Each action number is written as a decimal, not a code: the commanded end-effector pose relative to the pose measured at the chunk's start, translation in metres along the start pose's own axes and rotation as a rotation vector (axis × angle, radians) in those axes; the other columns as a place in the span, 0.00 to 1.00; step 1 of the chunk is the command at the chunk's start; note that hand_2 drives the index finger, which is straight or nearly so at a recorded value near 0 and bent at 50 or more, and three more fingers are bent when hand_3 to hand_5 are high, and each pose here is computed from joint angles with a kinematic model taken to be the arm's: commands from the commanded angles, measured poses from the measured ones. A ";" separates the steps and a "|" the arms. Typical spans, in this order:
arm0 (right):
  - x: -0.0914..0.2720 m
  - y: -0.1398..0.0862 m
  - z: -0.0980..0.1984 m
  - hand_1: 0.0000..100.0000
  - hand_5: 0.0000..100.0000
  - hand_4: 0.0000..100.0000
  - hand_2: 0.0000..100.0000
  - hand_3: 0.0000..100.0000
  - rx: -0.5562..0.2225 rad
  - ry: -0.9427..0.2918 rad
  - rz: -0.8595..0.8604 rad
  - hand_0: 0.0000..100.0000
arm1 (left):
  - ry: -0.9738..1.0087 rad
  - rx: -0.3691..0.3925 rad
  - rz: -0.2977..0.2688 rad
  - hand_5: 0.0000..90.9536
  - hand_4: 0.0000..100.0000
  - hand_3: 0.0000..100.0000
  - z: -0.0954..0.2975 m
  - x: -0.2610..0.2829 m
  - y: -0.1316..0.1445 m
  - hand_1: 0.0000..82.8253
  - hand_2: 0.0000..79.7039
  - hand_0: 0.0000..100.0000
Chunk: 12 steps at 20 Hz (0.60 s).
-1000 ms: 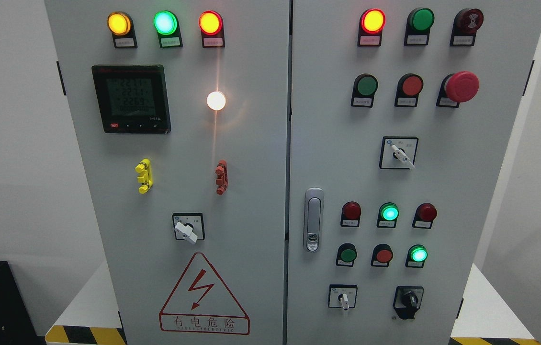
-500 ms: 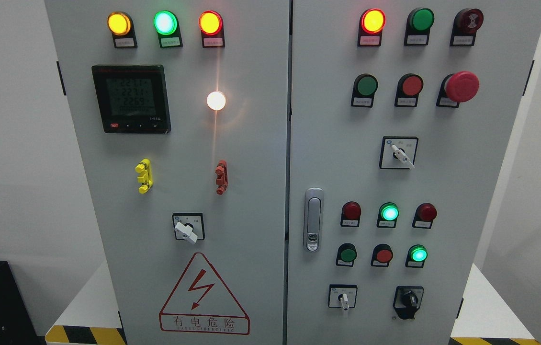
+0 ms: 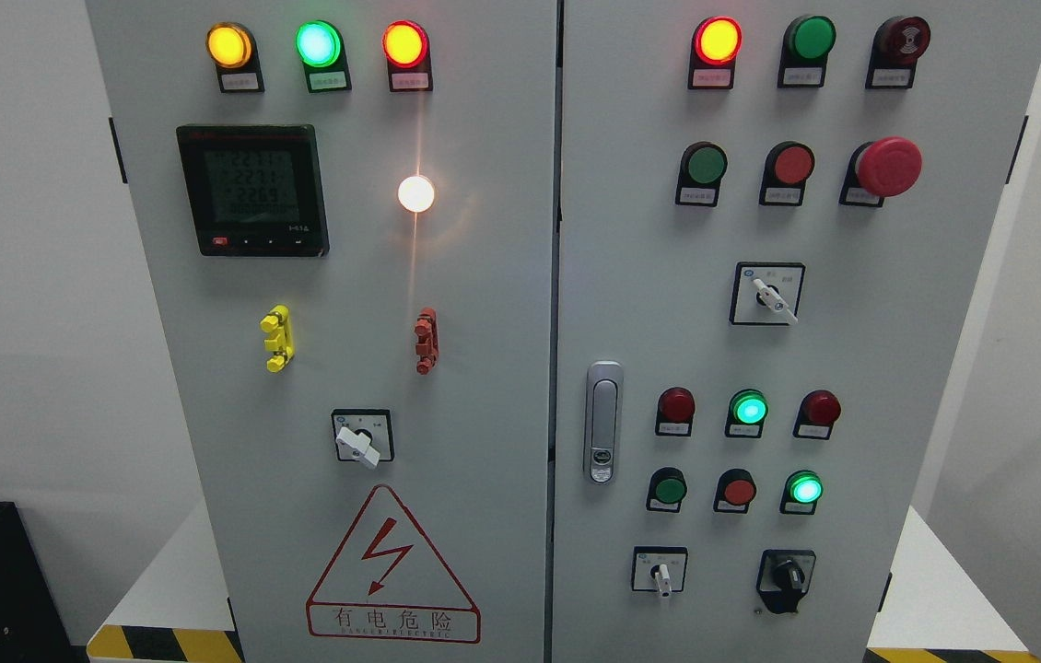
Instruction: Flip black knob to close circuit
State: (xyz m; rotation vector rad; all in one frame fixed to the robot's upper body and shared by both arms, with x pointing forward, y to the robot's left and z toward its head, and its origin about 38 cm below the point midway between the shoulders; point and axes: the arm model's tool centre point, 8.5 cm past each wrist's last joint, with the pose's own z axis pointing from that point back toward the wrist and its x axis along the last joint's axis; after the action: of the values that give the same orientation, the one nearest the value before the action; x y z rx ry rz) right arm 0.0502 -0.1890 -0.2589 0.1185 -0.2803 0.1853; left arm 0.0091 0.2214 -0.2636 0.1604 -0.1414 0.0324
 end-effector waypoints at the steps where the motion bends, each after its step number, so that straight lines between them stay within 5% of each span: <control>1: 0.078 -0.033 0.004 0.11 0.00 0.00 0.01 0.02 -0.113 -0.211 0.191 0.00 | -0.001 0.001 0.000 0.00 0.00 0.00 0.000 0.000 0.000 0.67 0.00 0.12; 9: 0.146 -0.051 0.023 0.05 0.00 0.28 0.30 0.35 -0.292 -0.385 0.455 0.00 | -0.002 -0.001 0.001 0.00 0.00 0.00 0.000 0.001 0.000 0.67 0.00 0.12; 12: 0.168 -0.055 0.033 0.04 0.12 0.38 0.39 0.46 -0.363 -0.440 0.566 0.00 | -0.001 0.001 0.000 0.00 0.00 0.00 0.000 0.000 0.000 0.67 0.00 0.12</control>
State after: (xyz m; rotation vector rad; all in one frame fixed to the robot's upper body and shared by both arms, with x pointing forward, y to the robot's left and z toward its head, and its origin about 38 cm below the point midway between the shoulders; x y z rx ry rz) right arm 0.1382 -0.2141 -0.2314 -0.1360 -0.5424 0.5009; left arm 0.0091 0.2214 -0.2636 0.1598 -0.1413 0.0325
